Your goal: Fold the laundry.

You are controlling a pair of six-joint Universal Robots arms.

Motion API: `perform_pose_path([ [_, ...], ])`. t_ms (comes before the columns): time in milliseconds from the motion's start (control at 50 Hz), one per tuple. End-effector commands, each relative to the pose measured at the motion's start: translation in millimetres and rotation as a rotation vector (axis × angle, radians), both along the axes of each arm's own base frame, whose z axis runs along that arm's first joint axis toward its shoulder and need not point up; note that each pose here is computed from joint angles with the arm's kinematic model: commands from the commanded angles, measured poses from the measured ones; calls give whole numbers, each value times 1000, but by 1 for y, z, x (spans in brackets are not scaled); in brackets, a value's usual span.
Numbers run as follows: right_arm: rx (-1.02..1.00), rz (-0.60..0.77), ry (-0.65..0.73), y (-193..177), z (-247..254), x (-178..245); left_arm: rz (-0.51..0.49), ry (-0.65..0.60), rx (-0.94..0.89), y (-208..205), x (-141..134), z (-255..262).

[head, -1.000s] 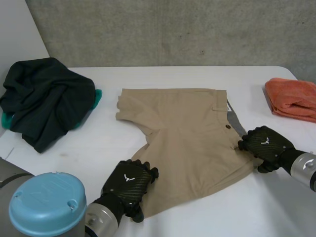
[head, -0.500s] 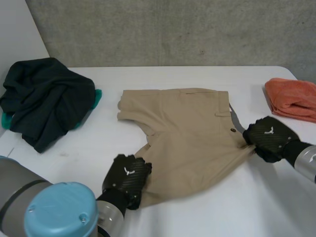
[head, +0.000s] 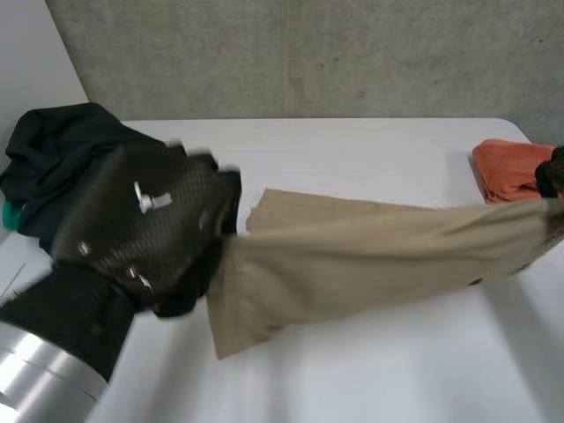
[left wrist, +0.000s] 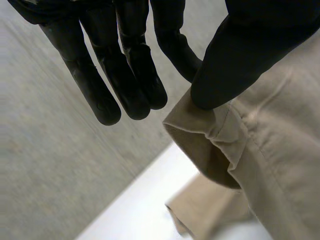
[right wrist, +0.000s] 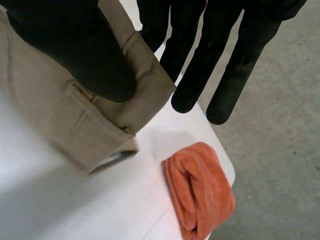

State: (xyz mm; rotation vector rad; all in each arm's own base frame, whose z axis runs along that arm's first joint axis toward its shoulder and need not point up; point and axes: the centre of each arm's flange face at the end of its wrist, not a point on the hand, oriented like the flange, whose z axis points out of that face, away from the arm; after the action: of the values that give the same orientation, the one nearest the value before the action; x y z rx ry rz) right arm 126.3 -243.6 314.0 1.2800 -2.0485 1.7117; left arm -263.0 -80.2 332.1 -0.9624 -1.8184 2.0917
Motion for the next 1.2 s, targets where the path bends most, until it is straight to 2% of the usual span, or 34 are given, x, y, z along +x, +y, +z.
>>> perform_pose_path([
  [20,-9,23,-56,-7,-4,7,28,-14,10,-24,-16,-5],
  [120,82,45,-65,-27,-34,14,70,-106,86,-75,-38,-53],
  [220,135,-10,-32,-53,-65,22,41,-130,71,-131,-69,-91],
  [380,38,-77,-22,-93,-87,46,74,-143,-64,-217,-103,-113],
  [500,-34,-77,-33,-125,-115,64,111,-151,-101,-267,-115,-148],
  [560,-103,-80,-43,-141,-127,76,94,-156,-123,-275,-124,-162],
  [660,-212,-182,-33,-164,-141,80,49,-102,-264,-288,-140,-166],
  [760,-249,-222,-51,-162,-138,88,57,2,-421,-296,-147,-153],
  [820,-234,-221,-63,-157,-137,87,54,19,-434,-293,-149,-152],
  [880,-186,-226,-84,-144,-131,82,42,6,-405,-283,-148,-158],
  [980,-61,-184,-85,-111,-117,72,33,5,-374,-262,-138,-136],
  [1080,188,-178,-81,-77,-132,45,13,36,-275,-230,-117,-122],
  [1200,260,-212,-107,-64,-154,23,2,97,-96,-199,-92,-114],
])
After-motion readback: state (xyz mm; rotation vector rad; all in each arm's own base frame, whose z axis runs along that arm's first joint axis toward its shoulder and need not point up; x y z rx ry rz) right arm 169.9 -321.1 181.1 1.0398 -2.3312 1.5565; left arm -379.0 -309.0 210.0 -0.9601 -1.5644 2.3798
